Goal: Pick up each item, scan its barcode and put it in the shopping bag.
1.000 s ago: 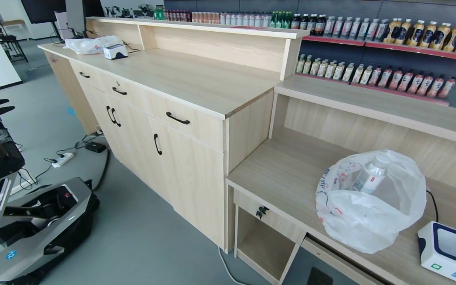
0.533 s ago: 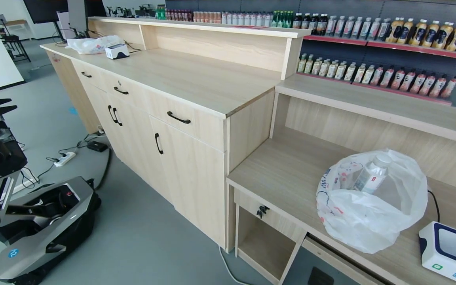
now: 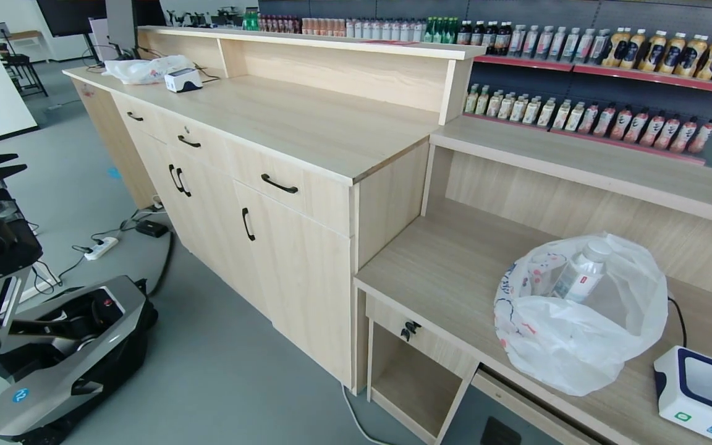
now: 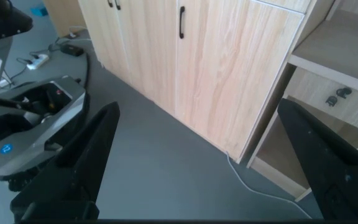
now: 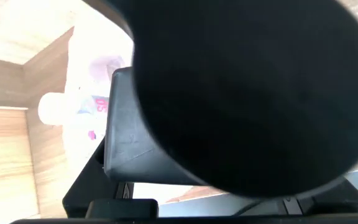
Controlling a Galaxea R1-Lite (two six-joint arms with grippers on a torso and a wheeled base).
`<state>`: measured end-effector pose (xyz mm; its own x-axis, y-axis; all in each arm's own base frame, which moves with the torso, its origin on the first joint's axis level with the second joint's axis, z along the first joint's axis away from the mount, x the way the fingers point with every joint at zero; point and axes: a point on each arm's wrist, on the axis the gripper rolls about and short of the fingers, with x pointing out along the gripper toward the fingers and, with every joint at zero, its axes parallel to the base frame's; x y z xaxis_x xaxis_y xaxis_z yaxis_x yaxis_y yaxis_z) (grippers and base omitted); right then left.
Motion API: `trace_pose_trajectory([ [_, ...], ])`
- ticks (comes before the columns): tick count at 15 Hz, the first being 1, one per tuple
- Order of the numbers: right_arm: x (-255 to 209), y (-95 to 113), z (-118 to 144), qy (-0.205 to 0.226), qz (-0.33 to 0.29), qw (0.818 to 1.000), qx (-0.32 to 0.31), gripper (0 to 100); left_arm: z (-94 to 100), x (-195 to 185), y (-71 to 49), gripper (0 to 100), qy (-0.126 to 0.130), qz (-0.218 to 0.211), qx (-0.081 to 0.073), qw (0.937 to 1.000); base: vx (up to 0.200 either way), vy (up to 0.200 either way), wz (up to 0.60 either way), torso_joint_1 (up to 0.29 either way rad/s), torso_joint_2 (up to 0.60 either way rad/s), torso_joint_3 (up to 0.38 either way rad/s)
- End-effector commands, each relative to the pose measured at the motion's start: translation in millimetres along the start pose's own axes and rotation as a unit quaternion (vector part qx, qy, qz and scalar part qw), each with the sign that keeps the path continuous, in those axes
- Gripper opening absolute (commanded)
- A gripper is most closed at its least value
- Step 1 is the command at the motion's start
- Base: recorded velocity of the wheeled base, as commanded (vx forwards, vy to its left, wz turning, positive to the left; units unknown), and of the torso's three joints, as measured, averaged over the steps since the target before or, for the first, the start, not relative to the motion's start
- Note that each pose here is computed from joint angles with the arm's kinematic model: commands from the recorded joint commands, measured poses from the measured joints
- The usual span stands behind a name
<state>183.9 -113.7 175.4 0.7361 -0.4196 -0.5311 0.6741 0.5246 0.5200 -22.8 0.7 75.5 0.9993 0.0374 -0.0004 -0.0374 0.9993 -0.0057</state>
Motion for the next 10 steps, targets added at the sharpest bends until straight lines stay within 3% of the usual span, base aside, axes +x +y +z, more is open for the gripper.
trace_pose_trajectory([
  [1,24.2,-9.7,-10.6,0.052,-0.043,0.997,0.05,0,0.0,0.0,0.0,100,0.0,0.0,0.0,1.0,0.0,0.0,0.0,0.0,0.0,0.0],
  [10,64.7,-17.6,-14.9,0.092,-0.078,0.988,0.098,0,0.0,0.0,0.0,100,0.0,0.001,0.0,1.0,0.0,0.0,0.0,0.0,0.0,0.0],
])
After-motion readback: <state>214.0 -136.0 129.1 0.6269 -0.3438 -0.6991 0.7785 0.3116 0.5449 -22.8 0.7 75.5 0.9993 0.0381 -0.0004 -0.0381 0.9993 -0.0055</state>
